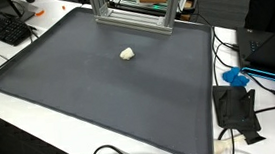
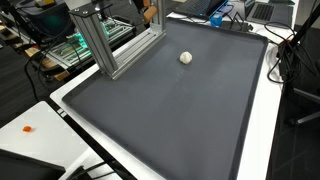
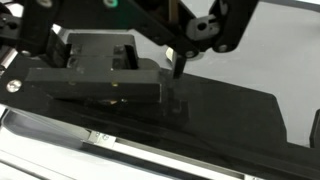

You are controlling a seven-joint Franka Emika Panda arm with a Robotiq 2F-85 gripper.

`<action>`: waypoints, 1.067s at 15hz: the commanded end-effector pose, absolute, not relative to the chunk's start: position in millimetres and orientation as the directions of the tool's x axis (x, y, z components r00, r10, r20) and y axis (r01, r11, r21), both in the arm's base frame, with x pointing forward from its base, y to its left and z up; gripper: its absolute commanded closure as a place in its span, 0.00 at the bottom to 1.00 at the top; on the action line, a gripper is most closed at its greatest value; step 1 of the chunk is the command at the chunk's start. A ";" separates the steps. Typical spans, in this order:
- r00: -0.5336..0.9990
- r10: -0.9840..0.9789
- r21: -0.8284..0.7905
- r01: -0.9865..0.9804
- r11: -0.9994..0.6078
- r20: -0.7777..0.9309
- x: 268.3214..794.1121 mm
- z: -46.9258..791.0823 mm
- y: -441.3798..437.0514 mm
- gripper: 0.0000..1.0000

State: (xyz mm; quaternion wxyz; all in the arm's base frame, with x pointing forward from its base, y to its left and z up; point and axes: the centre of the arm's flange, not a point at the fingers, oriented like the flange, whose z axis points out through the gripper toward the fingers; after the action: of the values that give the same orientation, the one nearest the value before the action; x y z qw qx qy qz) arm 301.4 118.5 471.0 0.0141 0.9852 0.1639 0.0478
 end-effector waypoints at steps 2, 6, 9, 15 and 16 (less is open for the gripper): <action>0.933 0.353 0.059 0.350 -0.935 0.065 297.7 456.9 120.3 0.00; 0.932 0.359 0.061 0.355 -0.933 0.056 297.9 454.6 121.4 0.10; 0.933 0.355 0.061 0.352 -0.934 0.054 298.4 454.7 121.7 0.32; 0.936 0.349 0.058 0.346 -0.937 0.049 298.9 456.3 126.4 0.70; 0.935 0.350 0.058 0.347 -0.936 0.050 299.3 456.5 125.7 0.70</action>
State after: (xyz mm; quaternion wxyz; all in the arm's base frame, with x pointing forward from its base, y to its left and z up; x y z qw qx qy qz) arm 301.6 128.7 466.4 0.0149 0.9832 0.1775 0.0398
